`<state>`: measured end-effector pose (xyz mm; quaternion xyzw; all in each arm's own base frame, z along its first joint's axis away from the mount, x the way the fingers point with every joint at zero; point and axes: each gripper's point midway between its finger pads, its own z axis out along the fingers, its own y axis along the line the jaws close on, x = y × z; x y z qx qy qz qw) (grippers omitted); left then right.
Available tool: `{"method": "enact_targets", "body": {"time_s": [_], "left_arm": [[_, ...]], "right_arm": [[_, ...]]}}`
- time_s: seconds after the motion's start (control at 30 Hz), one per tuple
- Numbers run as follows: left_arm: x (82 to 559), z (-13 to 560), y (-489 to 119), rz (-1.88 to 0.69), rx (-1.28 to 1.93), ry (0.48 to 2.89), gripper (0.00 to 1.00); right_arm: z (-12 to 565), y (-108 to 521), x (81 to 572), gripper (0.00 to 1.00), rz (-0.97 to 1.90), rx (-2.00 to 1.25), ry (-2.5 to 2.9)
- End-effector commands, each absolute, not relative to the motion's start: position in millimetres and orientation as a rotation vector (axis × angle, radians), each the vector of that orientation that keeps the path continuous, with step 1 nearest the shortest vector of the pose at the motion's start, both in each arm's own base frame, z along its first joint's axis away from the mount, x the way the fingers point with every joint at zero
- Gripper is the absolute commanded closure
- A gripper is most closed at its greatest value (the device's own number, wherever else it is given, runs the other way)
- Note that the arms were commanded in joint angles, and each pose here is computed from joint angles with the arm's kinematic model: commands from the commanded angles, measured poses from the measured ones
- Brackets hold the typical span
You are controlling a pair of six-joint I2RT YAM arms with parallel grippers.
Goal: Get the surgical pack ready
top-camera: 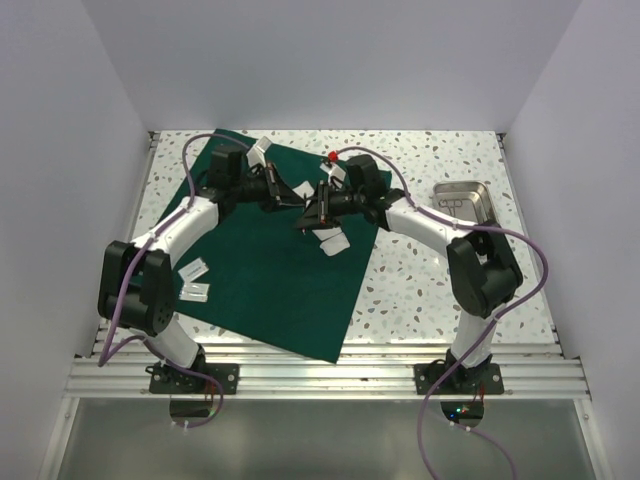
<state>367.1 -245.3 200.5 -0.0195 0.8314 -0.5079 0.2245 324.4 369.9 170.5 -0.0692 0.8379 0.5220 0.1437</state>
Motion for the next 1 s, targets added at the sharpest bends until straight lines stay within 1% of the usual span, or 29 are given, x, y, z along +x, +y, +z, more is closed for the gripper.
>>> {"method": "enact_targets", "body": {"time_s": [0.0,0.03,0.07,0.1,0.13,0.17,0.23,0.27,0.3,0.33,0.37,0.4,0.43,0.47,0.53,0.57,0.67,0.8,0.9,0.97], "left_arm": [[366.2,227.4,-247.4,-1.452,0.008,2.210,1.00],[369.6,224.6,-245.2,-1.415,0.000,2.220,0.97],[372.8,221.4,-242.0,-1.374,-0.006,2.237,0.77],[374.6,218.0,-237.4,-1.315,0.008,2.269,0.64],[381.3,214.5,-231.8,-1.241,-0.007,2.280,0.53],[378.8,205.7,-226.0,-1.191,-0.032,2.337,0.41],[392.3,204.2,-212.7,-1.034,-0.019,2.344,0.33],[393.4,202.9,-208.5,-0.993,-0.017,2.353,0.30],[392.9,201.0,-203.6,-0.945,0.006,2.365,0.30],[395.5,197.4,-197.5,-0.889,-0.001,2.371,0.30],[392.8,193.3,-194.0,-0.862,0.005,2.390,0.29],[391.8,189.6,-191.0,-0.834,0.033,2.395,0.29],[390.9,185.6,-187.8,-0.808,0.040,2.404,0.29],[389.0,182.2,-186.0,-0.796,0.051,2.411,0.29],[381.1,171.1,-183.2,-0.782,0.074,2.429,0.29],[378.2,168.4,-183.8,-0.792,0.082,2.430,0.30],[371.4,164.5,-189.1,-0.847,0.118,2.398,0.31],[361.4,157.0,-194.1,-0.906,0.132,2.407,0.32],[359.8,152.1,-195.9,-0.911,0.152,2.437,0.32],[358.0,148.4,-199.3,-0.914,0.171,2.452,0.32]], "right_arm": [[173.5,368.7,325.8,0.97,1.466,-0.202,2.425],[169.7,365.4,325.1,1.00,1.436,-0.200,2.453],[162.0,359.6,328.8,1.00,1.359,-0.210,2.471],[161.1,354.4,332.0,1.00,1.310,-0.213,2.486],[150.7,343.9,326.4,1.00,1.253,-0.191,2.559],[140.0,330.5,333.3,1.00,1.130,-0.198,2.576],[124.4,292.0,336.0,1.00,0.907,-0.112,2.689],[121.4,276.9,338.7,1.00,0.830,-0.127,2.699],[118.8,247.6,356.0,1.00,0.676,-0.064,2.694],[113.7,223.5,351.8,1.00,0.564,-0.034,2.750],[115.5,204.2,356.0,1.00,0.476,-0.061,2.746],[115.7,162.6,366.0,1.00,0.282,0.011,2.748],[118.3,143.2,370.0,1.00,0.196,0.023,2.740],[118.8,118.7,374.6,1.00,0.061,-0.006,2.729],[122.5,63.0,383.0,1.00,-0.186,0.067,2.698],[121.7,46.5,386.1,1.00,-0.241,0.051,2.694],[111.3,-23.6,390.6,1.00,-0.413,0.172,2.707],[85.5,-74.2,390.2,1.00,-0.530,0.245,2.781],[78.5,-88.6,398.2,1.00,-0.560,0.261,2.803],[62.1,-88.8,400.7,1.00,-0.558,0.245,2.856]]}}
